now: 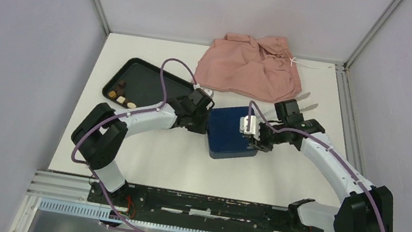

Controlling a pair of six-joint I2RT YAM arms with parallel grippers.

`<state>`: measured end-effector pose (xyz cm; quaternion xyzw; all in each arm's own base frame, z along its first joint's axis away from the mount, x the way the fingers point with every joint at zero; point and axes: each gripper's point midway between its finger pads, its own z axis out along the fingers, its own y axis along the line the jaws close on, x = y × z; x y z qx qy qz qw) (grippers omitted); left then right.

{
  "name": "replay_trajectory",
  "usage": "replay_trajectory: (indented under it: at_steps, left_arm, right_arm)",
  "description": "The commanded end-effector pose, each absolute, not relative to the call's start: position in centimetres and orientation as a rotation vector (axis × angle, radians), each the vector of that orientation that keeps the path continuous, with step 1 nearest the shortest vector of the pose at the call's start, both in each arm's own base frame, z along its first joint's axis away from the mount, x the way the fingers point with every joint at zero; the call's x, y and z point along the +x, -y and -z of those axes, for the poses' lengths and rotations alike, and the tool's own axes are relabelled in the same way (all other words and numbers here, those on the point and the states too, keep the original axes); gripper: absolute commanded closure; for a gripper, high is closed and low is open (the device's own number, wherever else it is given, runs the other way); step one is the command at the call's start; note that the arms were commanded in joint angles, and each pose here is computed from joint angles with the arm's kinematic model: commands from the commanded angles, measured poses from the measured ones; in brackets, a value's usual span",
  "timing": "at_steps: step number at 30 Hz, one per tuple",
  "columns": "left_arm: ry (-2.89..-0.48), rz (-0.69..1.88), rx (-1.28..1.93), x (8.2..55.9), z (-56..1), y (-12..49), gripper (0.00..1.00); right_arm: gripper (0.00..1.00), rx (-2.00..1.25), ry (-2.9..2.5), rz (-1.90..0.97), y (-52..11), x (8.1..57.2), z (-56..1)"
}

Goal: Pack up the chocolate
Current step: Close the box lid on the packing box.

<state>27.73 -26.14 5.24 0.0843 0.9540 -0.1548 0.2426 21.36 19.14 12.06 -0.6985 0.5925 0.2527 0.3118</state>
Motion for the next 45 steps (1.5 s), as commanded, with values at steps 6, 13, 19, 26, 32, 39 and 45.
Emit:
replay_trajectory:
  at_steps: [6,13,19,26,32,39,45]
  left_arm:
    - [-2.557,0.453,0.288,29.0,-6.5,27.7,0.72]
    - [-2.562,0.453,0.299,29.2,-6.1,27.9,0.72]
    - [-2.566,0.464,0.316,29.4,-5.6,28.4,0.72]
    - [-2.573,0.573,0.374,28.9,-5.6,31.2,0.73]
    - [-2.588,0.518,0.364,28.9,-5.0,30.5,0.72]
    - [-2.601,0.457,0.361,28.9,-4.6,29.4,0.71]
    - [-2.596,0.456,0.370,29.1,-4.9,29.5,0.71]
  right_arm:
    - [0.65,-1.231,-1.919,-0.221,-13.6,30.7,-12.5]
    - [0.75,-1.002,-2.111,-0.088,-9.5,32.8,-9.5]
    - [0.85,-1.036,-2.228,-0.438,-13.0,30.6,-6.0]
    - [0.88,-1.153,-2.163,-0.877,-18.9,26.4,-6.2]
    - [0.87,-1.094,-2.215,-0.617,-15.7,29.0,-6.2]
    - [0.77,-1.076,-2.122,-0.231,-10.0,32.1,-9.5]
    - [0.69,-1.337,-1.797,-0.425,-13.7,29.3,-13.9]
